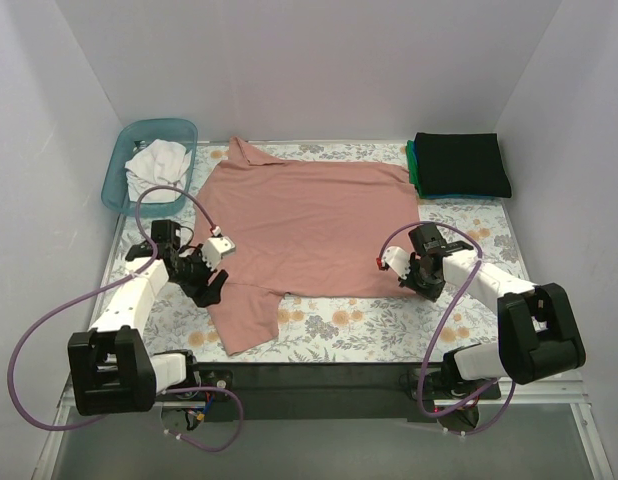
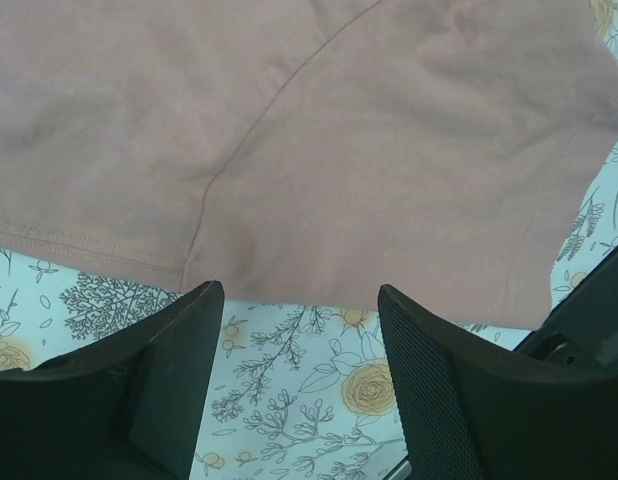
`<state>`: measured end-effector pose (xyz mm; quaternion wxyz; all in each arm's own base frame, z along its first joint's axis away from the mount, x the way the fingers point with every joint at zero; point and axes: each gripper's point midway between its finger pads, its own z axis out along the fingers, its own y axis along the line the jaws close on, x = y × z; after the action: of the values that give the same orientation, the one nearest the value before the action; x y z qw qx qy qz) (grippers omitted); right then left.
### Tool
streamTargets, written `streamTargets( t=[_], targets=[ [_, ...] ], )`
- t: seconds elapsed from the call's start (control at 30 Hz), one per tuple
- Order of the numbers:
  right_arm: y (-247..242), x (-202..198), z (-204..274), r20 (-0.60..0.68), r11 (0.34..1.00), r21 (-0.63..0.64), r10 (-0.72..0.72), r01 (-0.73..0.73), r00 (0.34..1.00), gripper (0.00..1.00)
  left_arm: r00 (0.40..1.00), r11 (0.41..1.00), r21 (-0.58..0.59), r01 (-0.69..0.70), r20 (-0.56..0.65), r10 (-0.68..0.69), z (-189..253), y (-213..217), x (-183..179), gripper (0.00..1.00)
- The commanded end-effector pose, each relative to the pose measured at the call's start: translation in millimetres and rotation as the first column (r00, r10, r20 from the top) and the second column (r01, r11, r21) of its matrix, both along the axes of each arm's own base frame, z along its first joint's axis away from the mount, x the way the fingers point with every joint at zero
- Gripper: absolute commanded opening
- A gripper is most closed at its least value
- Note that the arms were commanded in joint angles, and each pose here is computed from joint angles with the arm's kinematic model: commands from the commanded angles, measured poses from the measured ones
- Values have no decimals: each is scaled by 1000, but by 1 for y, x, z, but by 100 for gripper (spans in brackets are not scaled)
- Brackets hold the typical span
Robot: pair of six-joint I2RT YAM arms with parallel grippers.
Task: Fold and stack the t-shirts
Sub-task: Flatten the tshirt out, then fold the tshirt
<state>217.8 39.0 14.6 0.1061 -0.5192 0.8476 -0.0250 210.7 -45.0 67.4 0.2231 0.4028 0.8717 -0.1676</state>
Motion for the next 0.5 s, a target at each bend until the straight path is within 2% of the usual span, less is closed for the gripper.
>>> streamTargets(
  t=[0.0, 0.1, 0.4, 0.47],
  targets=[
    [-1, 1, -5, -2, 1000, -10, -3, 3, 1000, 1, 992, 997, 34, 66, 105, -69, 5, -1, 14, 61],
    [1, 4, 0, 7, 1000, 2, -4, 4, 1000, 1, 988, 989, 90, 115, 95, -124, -10, -4, 4, 57],
    [3, 11, 5, 21, 1000, 3, -2, 2, 1000, 1, 982, 962, 226, 153, 77, -174, -50, 3, -11, 52],
    [3, 10, 4, 19, 1000, 3, 0, 0, 1000, 1, 982, 953, 261, 156, 65, -178, -59, 8, -15, 48]
  ],
)
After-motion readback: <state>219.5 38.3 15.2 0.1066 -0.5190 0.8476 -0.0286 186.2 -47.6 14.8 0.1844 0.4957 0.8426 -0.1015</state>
